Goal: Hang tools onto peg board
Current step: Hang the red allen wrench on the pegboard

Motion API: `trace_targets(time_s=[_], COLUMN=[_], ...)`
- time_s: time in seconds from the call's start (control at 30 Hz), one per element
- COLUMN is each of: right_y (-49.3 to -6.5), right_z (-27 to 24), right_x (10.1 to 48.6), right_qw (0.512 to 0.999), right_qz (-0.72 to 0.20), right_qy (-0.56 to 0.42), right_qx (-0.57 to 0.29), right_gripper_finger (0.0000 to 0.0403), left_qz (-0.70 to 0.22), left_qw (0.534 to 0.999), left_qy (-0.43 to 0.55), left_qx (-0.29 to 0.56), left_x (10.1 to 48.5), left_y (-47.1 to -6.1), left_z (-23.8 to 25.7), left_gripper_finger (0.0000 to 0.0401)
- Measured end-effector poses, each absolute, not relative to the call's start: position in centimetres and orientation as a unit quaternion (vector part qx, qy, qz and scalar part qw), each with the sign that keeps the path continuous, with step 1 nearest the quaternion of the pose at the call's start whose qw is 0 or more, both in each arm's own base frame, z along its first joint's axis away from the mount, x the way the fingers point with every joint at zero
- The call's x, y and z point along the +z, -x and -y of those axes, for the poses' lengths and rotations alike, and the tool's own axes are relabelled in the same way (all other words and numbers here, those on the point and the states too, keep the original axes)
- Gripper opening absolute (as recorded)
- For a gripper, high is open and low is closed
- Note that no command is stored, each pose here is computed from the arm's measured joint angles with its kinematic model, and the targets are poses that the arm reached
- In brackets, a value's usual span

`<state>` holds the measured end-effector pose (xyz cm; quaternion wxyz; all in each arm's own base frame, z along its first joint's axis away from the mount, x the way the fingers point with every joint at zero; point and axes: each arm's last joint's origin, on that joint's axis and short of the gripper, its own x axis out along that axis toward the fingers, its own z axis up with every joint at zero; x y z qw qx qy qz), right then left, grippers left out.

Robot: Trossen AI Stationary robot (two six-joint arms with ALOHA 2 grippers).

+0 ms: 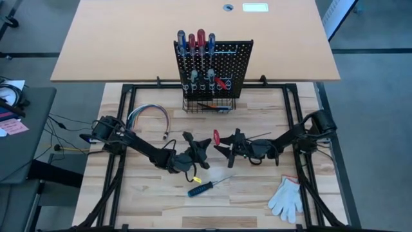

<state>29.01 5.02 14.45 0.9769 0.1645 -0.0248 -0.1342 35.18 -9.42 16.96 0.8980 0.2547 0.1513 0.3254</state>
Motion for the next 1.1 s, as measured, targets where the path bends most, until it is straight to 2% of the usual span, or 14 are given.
trace_targets(time_s=[0.1, 0.27, 0.43, 0.77, 1.0, 1.1], right_y=[-29.0, -29.0, -29.1, -29.2, -29.2, -29.3], right_z=[-5.1, -4.9, -4.4, -4.5, -4.1, -3.8], right_x=[14.5, 14.2, 14.2, 14.8, 14.5, 14.5], right_qw=[0.978, 0.973, 0.970, 0.972, 0.966, 0.965], right_qz=[0.023, 0.013, 0.018, 0.042, 0.032, 0.033], right_qy=[-0.167, -0.190, -0.202, -0.201, -0.230, -0.231], right_qx=[-0.124, -0.128, -0.132, -0.113, -0.117, -0.122], right_gripper_finger=[0.0173, 0.0219, 0.0250, 0.0203, 0.0214, 0.0206], left_qz=[-0.162, -0.186, -0.188, -0.189, -0.197, -0.197], left_qw=[0.884, 0.853, 0.850, 0.851, 0.843, 0.843], left_qy=[-0.279, -0.326, -0.335, -0.340, -0.360, -0.359], left_qx=[0.337, 0.363, 0.361, 0.354, 0.349, 0.349], left_x=[17.0, 17.1, 17.1, 17.0, 17.0, 17.0], left_y=[-35.1, -34.7, -34.6, -34.6, -34.5, -34.5], left_z=[9.5, 10.1, 10.4, 10.4, 10.5, 10.5], left_gripper_finger=[0.0000, 0.0000, 0.0000, 0.0000, 0.0000, 0.0000])
